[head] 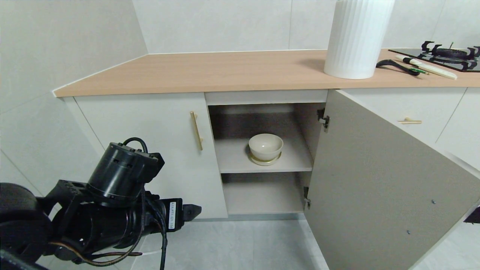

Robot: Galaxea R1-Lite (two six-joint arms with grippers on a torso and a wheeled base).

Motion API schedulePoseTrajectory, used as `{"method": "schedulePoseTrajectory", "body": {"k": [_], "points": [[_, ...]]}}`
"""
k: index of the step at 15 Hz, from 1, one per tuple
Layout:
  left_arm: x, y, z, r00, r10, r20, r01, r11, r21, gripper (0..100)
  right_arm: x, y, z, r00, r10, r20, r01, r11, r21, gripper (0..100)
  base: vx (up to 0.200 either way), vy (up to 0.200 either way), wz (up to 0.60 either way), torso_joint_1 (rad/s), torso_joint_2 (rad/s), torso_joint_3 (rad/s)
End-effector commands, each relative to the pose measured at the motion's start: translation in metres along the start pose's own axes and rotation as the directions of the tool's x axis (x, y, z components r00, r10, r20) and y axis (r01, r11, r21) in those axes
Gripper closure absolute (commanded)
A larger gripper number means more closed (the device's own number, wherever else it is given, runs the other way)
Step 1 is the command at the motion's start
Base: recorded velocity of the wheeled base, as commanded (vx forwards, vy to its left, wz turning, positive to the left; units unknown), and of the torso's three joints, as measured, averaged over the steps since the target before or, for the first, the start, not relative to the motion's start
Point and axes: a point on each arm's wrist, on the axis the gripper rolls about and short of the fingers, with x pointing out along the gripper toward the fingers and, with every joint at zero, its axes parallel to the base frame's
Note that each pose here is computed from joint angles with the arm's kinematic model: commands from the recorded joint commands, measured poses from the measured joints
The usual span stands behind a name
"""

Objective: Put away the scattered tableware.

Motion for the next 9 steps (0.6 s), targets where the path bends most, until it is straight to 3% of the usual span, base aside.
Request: {"method": "schedulePoseTrajectory", "body": {"k": [1,4,9], "points": [[0.001,0.000,0.000,1.000,0.001,-0.002,-0.001,1.000,0.001,0,0.011,0.000,0.004,0.999,-0.015,-0.038,0.016,1.000,0.011,0,0.000,0.000,0.00,0.000,0.00,0.000],[0.001,0.000,-0.001,1.000,0.002,-0.005,-0.002,1.000,0.002,0,0.020,0.001,0.012,0.999,-0.013,0.043,0.011,0.999,0.040,0,0.000,0.000,0.00,0.000,0.00,0.000],[0.002,0.000,0.000,1.000,0.003,-0.005,-0.003,1.000,-0.001,0,0.025,0.005,0.014,0.997,0.003,0.071,-0.005,0.999,0.038,0,0.000,0.000,0.00,0.000,0.00,0.000]]}}
